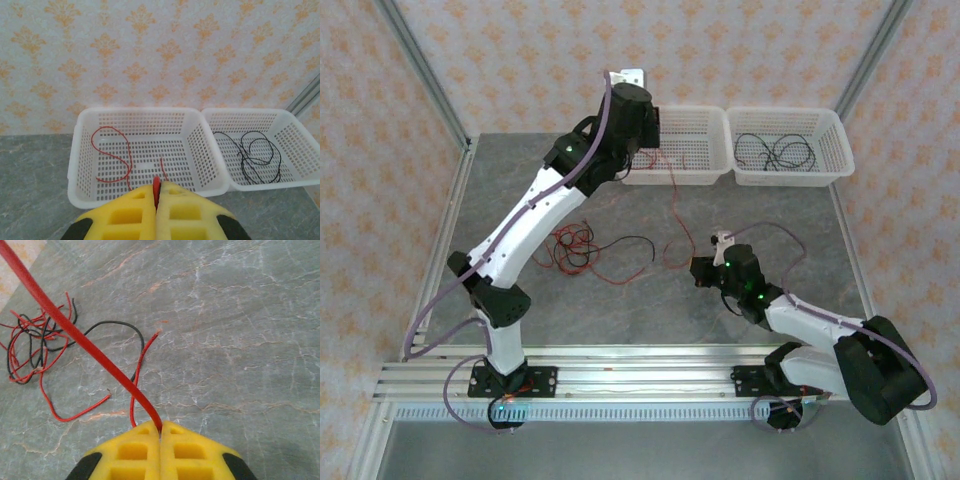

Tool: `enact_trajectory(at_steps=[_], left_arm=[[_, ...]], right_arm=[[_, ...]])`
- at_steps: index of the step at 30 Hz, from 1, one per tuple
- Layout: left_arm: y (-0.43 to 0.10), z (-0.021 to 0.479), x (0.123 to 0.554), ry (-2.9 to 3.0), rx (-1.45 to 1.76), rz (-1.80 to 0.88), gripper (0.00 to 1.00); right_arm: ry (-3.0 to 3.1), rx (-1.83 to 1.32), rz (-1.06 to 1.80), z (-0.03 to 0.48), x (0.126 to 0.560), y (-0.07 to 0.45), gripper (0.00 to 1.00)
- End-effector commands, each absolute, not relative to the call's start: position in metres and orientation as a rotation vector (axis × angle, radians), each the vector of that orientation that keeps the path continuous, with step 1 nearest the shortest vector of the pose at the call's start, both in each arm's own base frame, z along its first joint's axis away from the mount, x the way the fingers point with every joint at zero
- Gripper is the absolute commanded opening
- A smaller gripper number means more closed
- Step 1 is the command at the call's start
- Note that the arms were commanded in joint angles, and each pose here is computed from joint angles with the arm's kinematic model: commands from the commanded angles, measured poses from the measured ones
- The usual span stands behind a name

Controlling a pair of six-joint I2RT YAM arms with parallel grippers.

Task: Untangle the cables

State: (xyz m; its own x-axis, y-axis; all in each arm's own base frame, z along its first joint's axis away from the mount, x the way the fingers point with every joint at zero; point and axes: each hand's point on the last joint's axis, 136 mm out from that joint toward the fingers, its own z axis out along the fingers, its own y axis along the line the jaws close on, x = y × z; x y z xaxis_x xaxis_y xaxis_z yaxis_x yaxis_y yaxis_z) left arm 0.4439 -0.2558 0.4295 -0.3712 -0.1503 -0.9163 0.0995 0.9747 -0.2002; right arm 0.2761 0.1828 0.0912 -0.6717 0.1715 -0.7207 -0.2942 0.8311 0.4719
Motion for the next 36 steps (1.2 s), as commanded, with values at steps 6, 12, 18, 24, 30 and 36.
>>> enact_trajectory(at_steps=[6,12,18,24,30,36], left_arm=[[-0.272,0.454,0.441,1.881,0.041,-0.394,0.0],[-0.282,0.474,0.44,1.817,0.073,-0.464,0.0],[-0.279,0.511,0.451,1.67,0.046,-0.494,0.0],[-0.261,0.546,0.464,1.532,-0.008,-0.5,0.0],[-0.251,0.553,0.491,1.442,-0.031,-0.489,0.0],[-0.246,0.538,0.529,1.385,-0.048,-0.475,0.0]], right_arm=[[2.167,-0.056,0.727,0.095,0.269,0.176,0.48],[2.161,-0.029,0.755,0.091,0.262,0.173,0.51],[2.168,-0.015,0.771,0.088,0.26,0.174,0.51],[2.166,-0.005,0.781,0.088,0.258,0.173,0.51],[2.162,0.009,0.792,0.087,0.255,0.171,0.51],[2.161,0.019,0.795,0.086,0.253,0.17,0.51]])
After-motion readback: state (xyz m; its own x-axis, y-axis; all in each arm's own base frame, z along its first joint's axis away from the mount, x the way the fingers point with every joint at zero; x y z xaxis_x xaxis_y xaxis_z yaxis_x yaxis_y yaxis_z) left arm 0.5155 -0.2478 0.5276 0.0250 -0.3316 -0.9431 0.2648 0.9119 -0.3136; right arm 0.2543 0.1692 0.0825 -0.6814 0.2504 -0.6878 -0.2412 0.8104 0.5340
